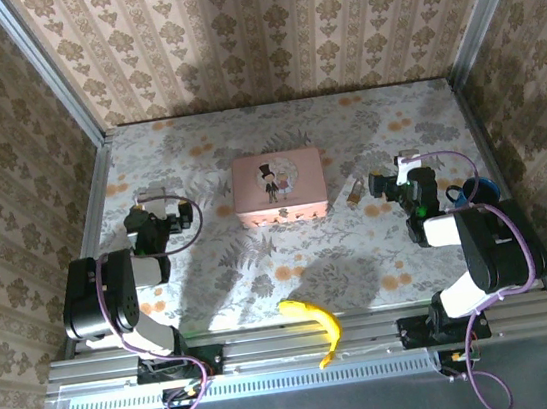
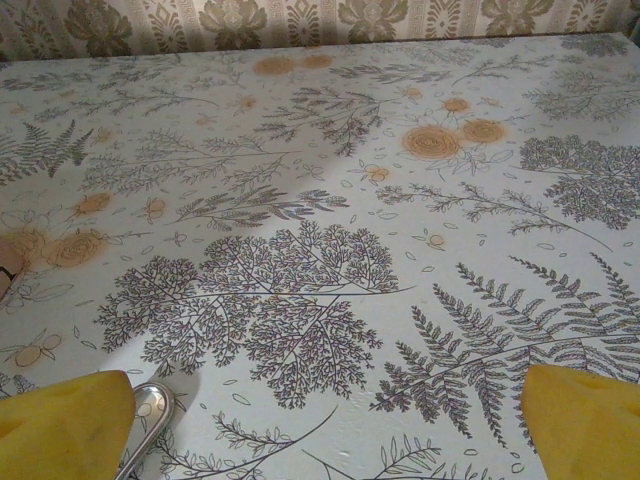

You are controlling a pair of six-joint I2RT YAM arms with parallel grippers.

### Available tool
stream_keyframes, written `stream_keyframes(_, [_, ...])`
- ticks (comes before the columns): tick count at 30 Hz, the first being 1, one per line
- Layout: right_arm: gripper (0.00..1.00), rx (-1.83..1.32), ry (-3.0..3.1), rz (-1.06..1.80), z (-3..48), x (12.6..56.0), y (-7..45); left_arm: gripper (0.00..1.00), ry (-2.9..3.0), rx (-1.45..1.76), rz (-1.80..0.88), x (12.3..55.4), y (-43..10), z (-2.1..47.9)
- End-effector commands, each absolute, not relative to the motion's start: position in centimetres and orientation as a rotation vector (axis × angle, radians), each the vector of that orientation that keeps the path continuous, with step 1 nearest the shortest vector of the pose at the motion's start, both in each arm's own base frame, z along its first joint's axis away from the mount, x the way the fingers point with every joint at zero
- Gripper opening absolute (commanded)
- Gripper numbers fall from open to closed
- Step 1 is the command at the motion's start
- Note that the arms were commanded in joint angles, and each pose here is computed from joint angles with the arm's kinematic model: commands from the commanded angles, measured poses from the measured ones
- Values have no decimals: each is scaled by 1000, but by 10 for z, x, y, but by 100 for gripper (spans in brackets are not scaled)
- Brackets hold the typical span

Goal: Unlock a padlock with a key

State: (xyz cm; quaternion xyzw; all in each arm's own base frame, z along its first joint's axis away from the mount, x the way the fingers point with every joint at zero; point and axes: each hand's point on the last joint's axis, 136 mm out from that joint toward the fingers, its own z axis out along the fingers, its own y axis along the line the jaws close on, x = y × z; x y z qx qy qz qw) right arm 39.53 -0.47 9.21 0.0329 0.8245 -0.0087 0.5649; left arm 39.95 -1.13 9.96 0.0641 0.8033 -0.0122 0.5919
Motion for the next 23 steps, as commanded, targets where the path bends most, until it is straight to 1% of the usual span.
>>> stream_keyframes(1, [100,75,1925,-50,98,400,-7,100,1884,157,-28,399,-11,98])
stream_keyframes(23, [100,74,1924,-49,98,400,-7,100,1887,120,-2,399,-5,97])
